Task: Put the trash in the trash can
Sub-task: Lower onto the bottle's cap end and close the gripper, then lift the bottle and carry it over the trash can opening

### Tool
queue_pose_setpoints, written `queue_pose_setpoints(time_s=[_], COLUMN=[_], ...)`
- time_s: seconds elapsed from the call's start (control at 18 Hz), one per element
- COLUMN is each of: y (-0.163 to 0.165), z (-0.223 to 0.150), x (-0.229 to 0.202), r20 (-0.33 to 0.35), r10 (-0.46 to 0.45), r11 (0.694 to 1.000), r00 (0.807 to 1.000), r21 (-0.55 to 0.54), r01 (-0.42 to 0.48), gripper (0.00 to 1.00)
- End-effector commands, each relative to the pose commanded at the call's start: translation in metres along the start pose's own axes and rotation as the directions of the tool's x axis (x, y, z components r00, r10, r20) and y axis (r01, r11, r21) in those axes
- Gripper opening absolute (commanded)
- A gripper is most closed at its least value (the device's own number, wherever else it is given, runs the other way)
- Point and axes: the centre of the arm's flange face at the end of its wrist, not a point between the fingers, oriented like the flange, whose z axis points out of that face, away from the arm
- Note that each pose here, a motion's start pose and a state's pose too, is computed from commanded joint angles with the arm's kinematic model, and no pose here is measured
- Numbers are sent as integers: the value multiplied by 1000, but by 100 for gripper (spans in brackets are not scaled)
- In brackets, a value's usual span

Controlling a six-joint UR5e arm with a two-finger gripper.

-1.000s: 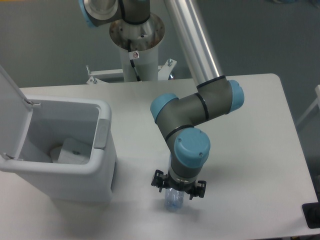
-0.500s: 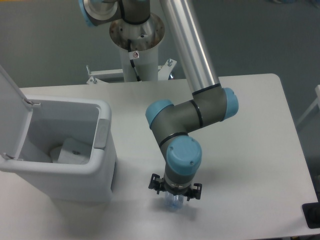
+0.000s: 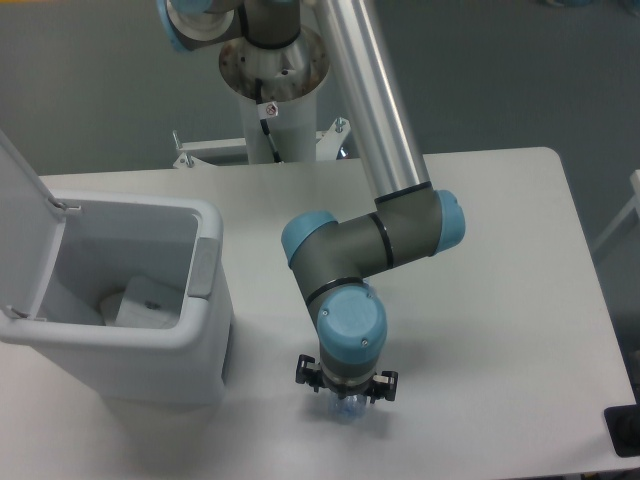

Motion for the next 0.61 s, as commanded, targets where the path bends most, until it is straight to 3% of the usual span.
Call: queue_pose_setpoints(time_s=[0.06, 0.17, 0.33, 0.44, 0.61], y=[0, 0, 0, 13, 23], z=[-2, -12, -27, -49, -96], x=[0, 0, -10, -41, -60], r20=[-1, 3, 13, 19, -47], r10=[0, 1, -7, -49, -80], r11=[1000, 1000, 999, 996, 976], r00=[1000, 1000, 1000, 999, 996], r21=[2, 20, 45, 79, 201], r01=[0, -1, 6, 47, 87], gripper=[24, 14, 14, 14, 14])
